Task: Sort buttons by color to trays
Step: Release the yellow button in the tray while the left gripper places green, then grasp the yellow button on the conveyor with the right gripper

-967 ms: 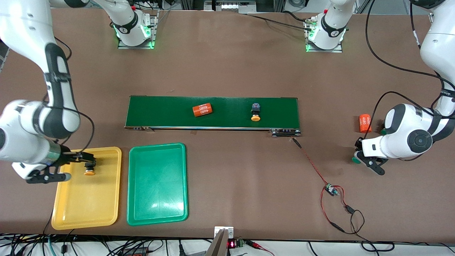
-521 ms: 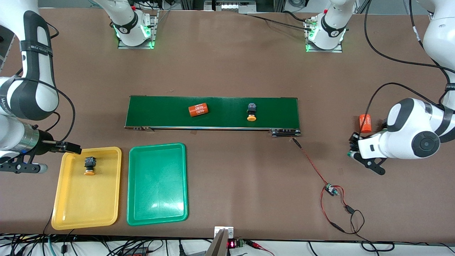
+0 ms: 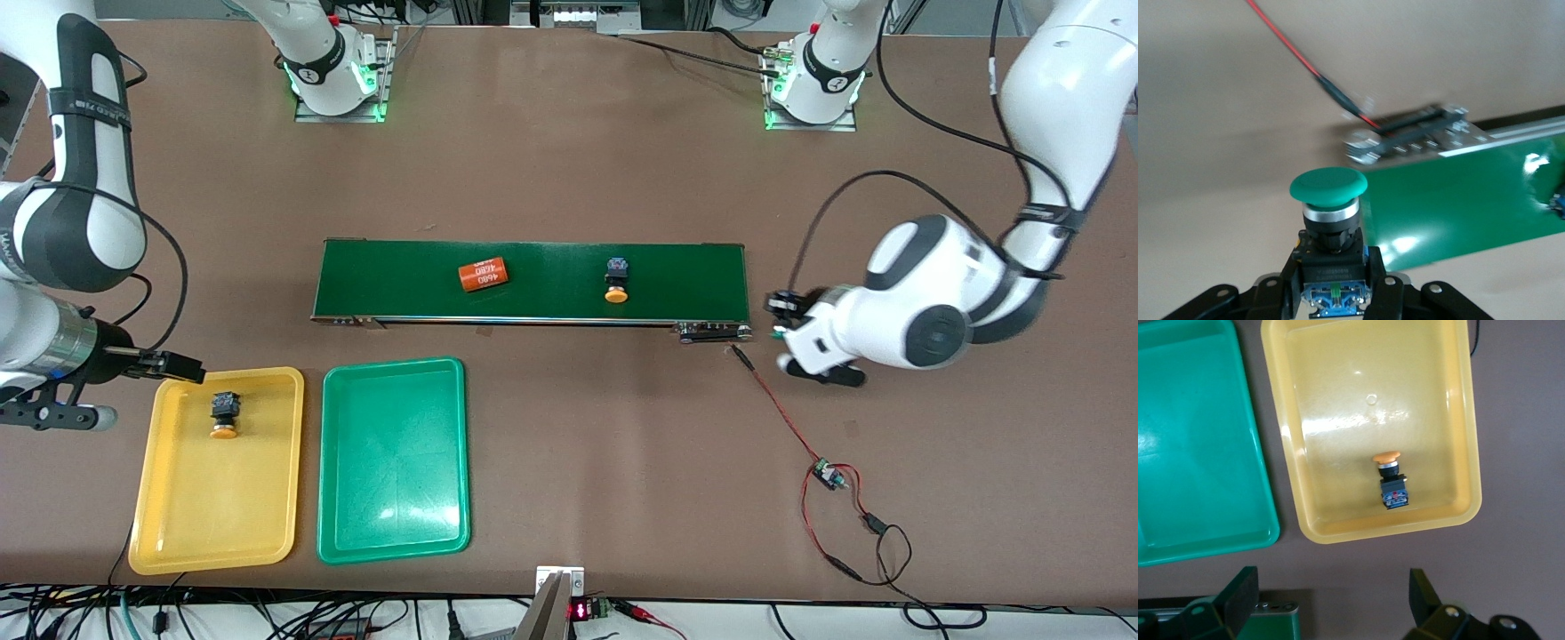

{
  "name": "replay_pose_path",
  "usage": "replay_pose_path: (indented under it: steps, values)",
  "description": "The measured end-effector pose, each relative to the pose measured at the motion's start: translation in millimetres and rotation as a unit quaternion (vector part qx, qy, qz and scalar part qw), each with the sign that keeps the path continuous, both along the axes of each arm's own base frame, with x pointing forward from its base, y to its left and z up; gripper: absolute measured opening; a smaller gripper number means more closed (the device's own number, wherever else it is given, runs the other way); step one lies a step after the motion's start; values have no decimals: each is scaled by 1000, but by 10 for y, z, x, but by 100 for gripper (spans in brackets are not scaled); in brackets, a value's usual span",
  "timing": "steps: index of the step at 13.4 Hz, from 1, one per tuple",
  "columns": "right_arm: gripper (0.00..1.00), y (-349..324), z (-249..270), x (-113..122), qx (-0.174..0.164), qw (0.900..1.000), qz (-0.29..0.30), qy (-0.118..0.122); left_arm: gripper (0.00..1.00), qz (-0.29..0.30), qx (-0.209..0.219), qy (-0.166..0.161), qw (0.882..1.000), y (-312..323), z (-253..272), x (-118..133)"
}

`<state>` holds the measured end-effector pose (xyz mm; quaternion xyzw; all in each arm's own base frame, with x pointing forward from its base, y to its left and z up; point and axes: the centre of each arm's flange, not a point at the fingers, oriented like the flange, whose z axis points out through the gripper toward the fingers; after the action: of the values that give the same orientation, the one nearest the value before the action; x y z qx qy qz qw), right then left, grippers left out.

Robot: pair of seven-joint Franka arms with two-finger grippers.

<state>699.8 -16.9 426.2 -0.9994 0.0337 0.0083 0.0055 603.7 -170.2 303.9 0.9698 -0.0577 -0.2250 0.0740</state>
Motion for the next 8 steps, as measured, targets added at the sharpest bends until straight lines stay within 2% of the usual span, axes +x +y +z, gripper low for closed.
replay_pose_path:
  steps: [2, 4, 8]
  values:
    - [100, 438, 41, -76, 1, 1000, -14, 22, 41, 9, 12, 8, 1000, -231, -45, -130]
    - [100, 962, 93, -140, 0, 1000, -10, 24, 41, 14, 17, 10, 1000, -355, -90, -201]
    - [100, 2000, 46, -356, -3, 999, 38, 31, 41, 29, 15, 3, 999, -487, -243, -314]
